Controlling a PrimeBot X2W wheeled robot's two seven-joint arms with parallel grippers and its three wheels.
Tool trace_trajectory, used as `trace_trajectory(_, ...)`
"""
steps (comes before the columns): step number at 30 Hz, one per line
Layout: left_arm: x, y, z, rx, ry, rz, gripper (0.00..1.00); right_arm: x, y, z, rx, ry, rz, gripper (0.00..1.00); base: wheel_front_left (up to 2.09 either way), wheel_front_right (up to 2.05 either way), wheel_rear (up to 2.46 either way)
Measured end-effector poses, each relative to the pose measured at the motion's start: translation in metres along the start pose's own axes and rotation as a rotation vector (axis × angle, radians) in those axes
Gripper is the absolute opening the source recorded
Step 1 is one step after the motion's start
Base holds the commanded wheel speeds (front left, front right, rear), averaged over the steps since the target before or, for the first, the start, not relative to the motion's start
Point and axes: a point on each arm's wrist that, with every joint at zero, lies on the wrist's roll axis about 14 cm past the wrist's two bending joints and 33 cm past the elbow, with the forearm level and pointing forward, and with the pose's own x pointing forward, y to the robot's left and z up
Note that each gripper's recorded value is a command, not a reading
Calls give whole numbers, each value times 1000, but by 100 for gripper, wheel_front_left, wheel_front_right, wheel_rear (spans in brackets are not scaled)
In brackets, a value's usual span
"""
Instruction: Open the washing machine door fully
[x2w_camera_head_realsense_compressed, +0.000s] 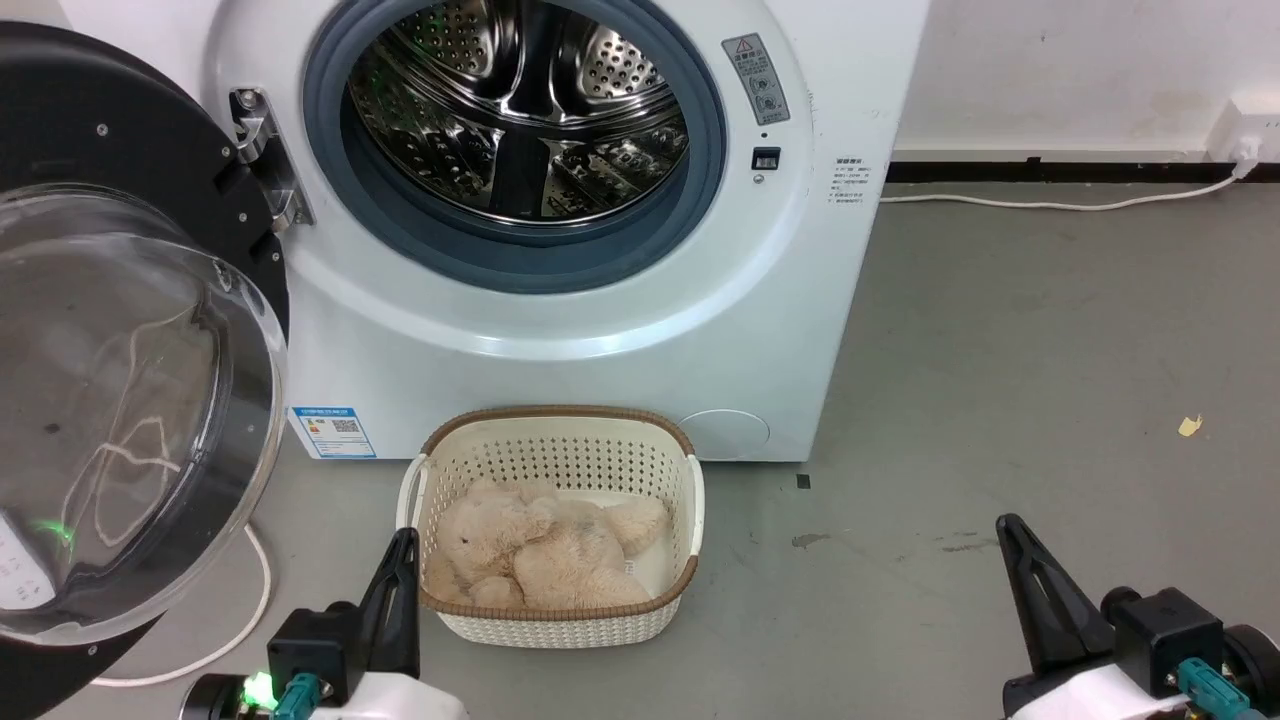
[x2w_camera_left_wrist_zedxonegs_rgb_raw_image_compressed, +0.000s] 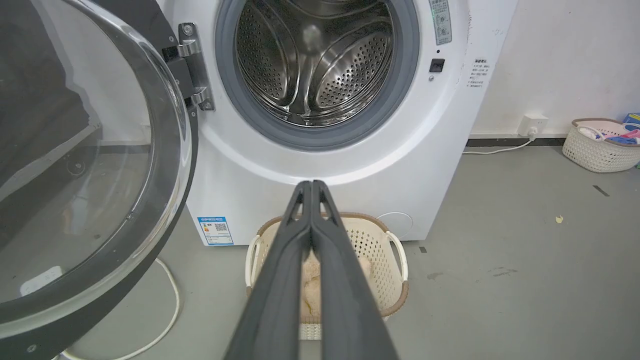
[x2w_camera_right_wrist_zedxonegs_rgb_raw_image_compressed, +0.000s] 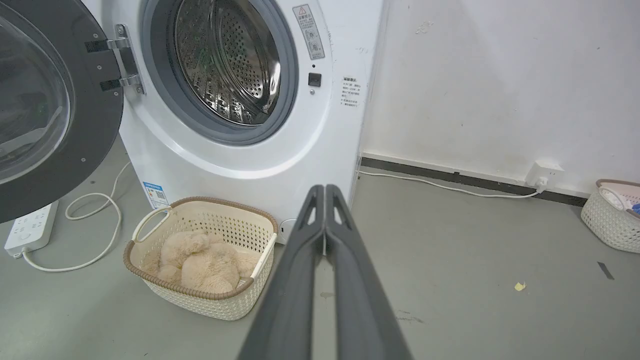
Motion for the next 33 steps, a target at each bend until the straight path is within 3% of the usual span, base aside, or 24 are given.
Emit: trace_trajectory(33, 5, 9, 4, 40, 30, 25, 0, 9, 6, -1, -1, 44, 20, 0, 0, 0, 0)
